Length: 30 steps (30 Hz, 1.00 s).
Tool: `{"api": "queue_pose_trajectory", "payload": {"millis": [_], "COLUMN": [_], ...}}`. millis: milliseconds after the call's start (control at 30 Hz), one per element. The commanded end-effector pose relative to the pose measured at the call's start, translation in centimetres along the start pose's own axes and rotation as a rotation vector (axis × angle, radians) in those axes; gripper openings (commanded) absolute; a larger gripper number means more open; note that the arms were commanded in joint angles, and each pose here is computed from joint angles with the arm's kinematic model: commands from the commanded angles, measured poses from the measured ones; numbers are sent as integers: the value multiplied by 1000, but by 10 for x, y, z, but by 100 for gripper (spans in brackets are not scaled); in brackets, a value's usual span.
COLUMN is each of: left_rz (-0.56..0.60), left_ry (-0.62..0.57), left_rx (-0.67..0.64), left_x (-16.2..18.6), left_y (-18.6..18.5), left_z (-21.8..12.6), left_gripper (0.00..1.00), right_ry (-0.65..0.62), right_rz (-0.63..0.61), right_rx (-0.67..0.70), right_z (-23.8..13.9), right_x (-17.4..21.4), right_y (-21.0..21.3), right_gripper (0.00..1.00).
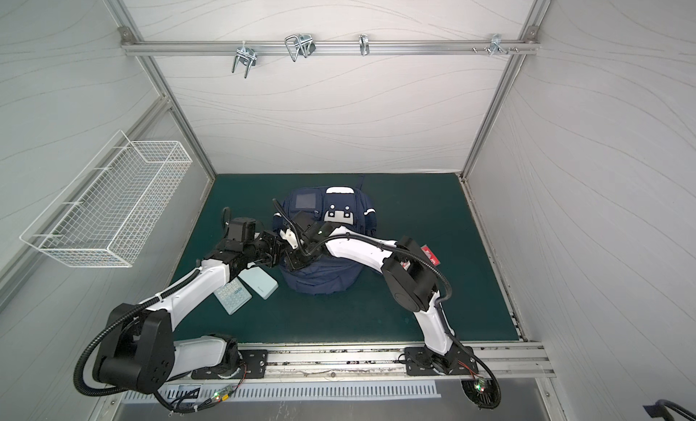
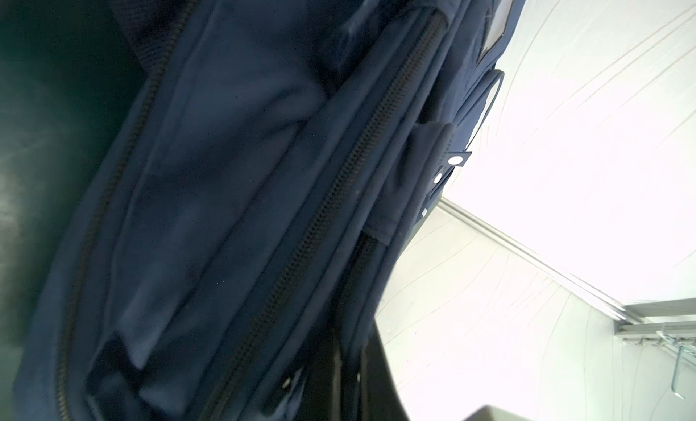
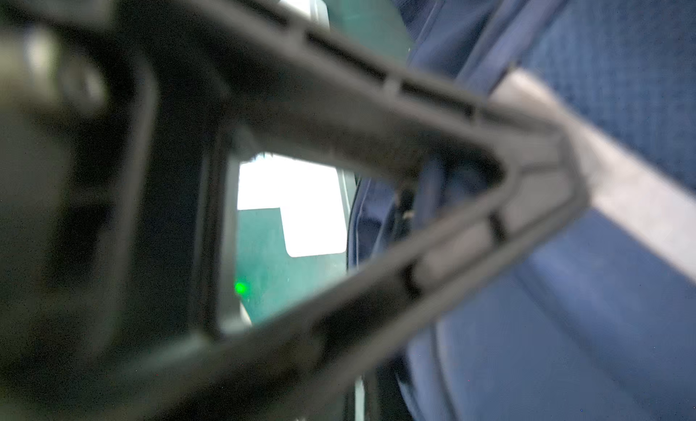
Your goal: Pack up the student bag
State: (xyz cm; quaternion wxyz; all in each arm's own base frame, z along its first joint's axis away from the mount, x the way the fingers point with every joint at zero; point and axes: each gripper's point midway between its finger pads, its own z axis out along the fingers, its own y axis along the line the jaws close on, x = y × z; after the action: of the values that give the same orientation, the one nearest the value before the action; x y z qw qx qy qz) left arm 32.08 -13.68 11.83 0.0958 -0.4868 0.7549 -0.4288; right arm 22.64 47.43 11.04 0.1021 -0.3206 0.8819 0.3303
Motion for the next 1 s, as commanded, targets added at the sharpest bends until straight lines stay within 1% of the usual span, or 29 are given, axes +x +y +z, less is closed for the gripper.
{"api": "queue_pose_trajectory", "payload": {"millis": [0,67,100,200,300,333,367,400,467,533,567,600,633,667,700,767,833,867,900,933,967], "left_rz": [-66,-55,-54,-42,-12,2,17,41,100,145,173,192,210,224,250,319,363,371,359,348,335], "left_ry": [91,89,89,97,133,141,144,143,134,137,142,149,156,153,137,66,-6,-49,-79,-112,-142], "left_rx": [-37,-55,-58,-58,-69,-72,-84,-102,-129,-142,-145,-149,-154,-174,-188,-248,-321,-367,-418,-462,-501], "left_x": [27,28,28,27,27,25,23,20,16,15,15,16,17,17,15,4,-7,-15,-21,-30,-37], "left_y": [15,20,21,16,8,4,2,0,-7,-15,-20,-23,-26,-26,-28,-28,-20,-12,-1,11,23], "left_z": [-2,-2,-2,1,7,8,8,6,1,-2,-3,-3,-5,-8,-12,-28,-46,-57,-67,-77,-88], "left_gripper": [0,0,0,0,0,0,0,0,0,0,5,13,24,34,40,52,59,61,71,77,81], "right_ry": [-252,-282,-288,-256,-203,-192,-178,-170,-154,-136,-126,-118,-108,-94,-81,-66,-49,-41,-35,-25,-17], "right_rz": [5,19,28,31,26,30,34,36,37,1,-27,-62,-101,-126,-149,-176,-201,-221,-245,-286,-332], "right_rx": [8,-56,-66,-62,-15,3,29,53,124,161,180,178,172,164,153,158,174,177,186,186,197], "right_z": [-14,-23,-25,-19,-14,-16,-18,-22,-36,-50,-56,-61,-65,-66,-66,-64,-58,-54,-51,-47,-41], "right_x": [-61,-69,-72,-72,-60,-55,-47,-39,-20,-1,10,18,27,35,41,48,51,52,53,54,55], "right_y": [-14,-6,-5,-3,-7,-9,-12,-15,-22,-18,-15,-9,0,6,10,16,21,26,30,38,45], "right_gripper": [0,0,0,0,1,14,29,42,57,63,70,75,80,82,82,85,87,88,89,95,99]}}
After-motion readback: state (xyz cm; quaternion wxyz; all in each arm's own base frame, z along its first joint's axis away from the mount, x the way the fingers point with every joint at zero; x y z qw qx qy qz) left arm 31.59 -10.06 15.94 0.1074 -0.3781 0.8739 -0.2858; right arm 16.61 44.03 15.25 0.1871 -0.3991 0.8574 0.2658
